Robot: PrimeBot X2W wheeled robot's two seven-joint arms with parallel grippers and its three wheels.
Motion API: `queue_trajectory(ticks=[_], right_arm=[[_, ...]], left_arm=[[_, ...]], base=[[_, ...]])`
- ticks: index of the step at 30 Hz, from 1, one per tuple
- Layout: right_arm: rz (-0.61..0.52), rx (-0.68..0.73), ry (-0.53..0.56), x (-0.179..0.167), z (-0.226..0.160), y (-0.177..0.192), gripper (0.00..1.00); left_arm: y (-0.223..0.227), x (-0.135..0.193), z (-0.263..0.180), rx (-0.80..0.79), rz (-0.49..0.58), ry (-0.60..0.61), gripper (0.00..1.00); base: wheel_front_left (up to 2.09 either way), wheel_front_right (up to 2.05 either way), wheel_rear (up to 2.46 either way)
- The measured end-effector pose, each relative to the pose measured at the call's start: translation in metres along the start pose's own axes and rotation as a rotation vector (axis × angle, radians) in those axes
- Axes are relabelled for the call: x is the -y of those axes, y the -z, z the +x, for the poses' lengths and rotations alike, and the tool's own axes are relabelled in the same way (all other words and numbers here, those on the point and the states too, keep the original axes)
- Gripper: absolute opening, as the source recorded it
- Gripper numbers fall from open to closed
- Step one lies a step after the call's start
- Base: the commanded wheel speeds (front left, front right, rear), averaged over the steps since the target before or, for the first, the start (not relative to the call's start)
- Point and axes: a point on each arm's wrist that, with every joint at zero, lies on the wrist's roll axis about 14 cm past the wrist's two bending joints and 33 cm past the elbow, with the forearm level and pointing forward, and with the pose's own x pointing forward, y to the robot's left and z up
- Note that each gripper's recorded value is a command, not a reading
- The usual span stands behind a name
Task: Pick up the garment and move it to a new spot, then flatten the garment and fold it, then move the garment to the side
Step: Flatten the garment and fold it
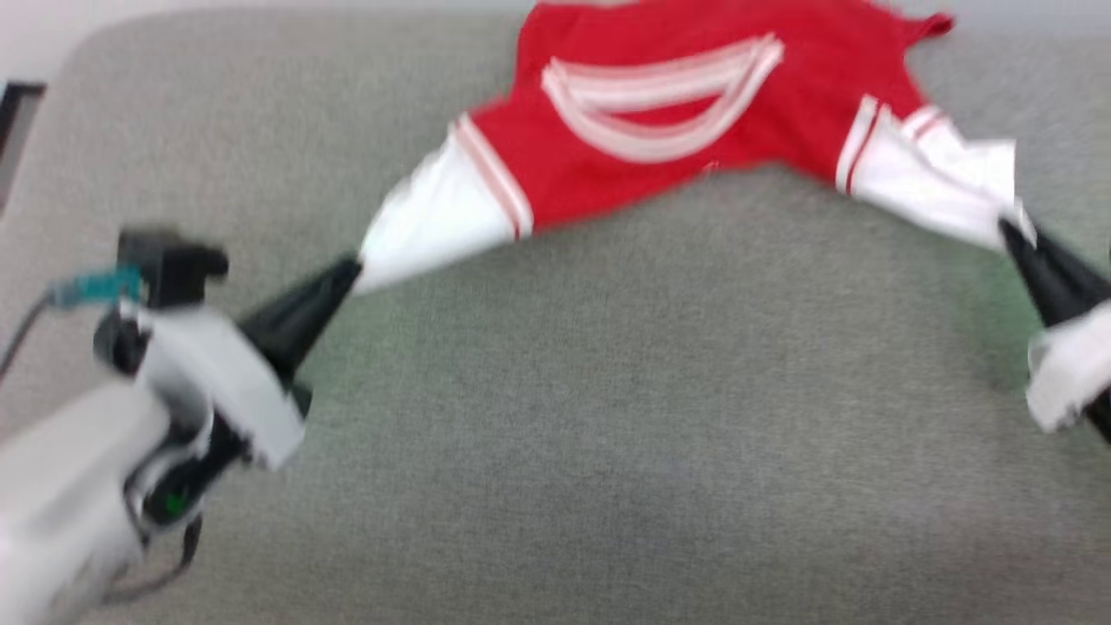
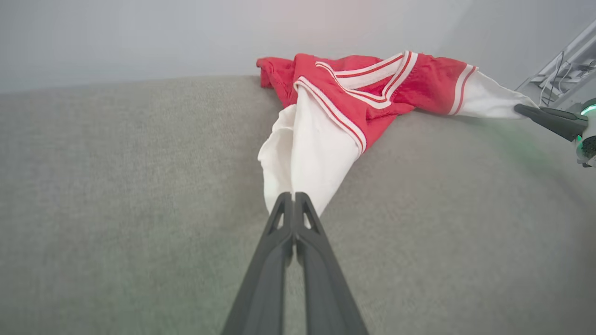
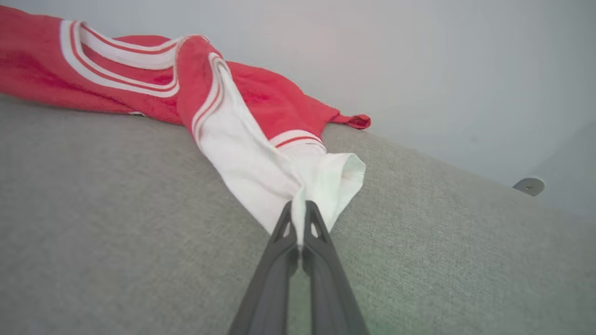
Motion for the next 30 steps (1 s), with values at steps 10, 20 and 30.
queue_trajectory(ticks=[10, 20, 30], right_arm=[[-0.06, -0.153, -0.032, -0.016, -0.107, 0.042, 0.0], [-0.129, -0.246, -0.029, -0.024, -0.174, 0.081, 0.0], [-0.056, -0.284, 0.019, -0.029, -0.186, 0.095, 0.0]], left_arm=[[0.057, 0.017, -0.077, -0.105, -0.076, -0.073, 0.0], [0.115, 0.019, -0.125, -0.194, -0.158, -0.167, 0.0], [0.143, 0.021, -0.133, -0.224, -0.198, -0.197, 0.0]], base=[[0.0, 0.0, 0.0], [0.0, 0.0, 0.0], [0.0, 0.0, 0.0]])
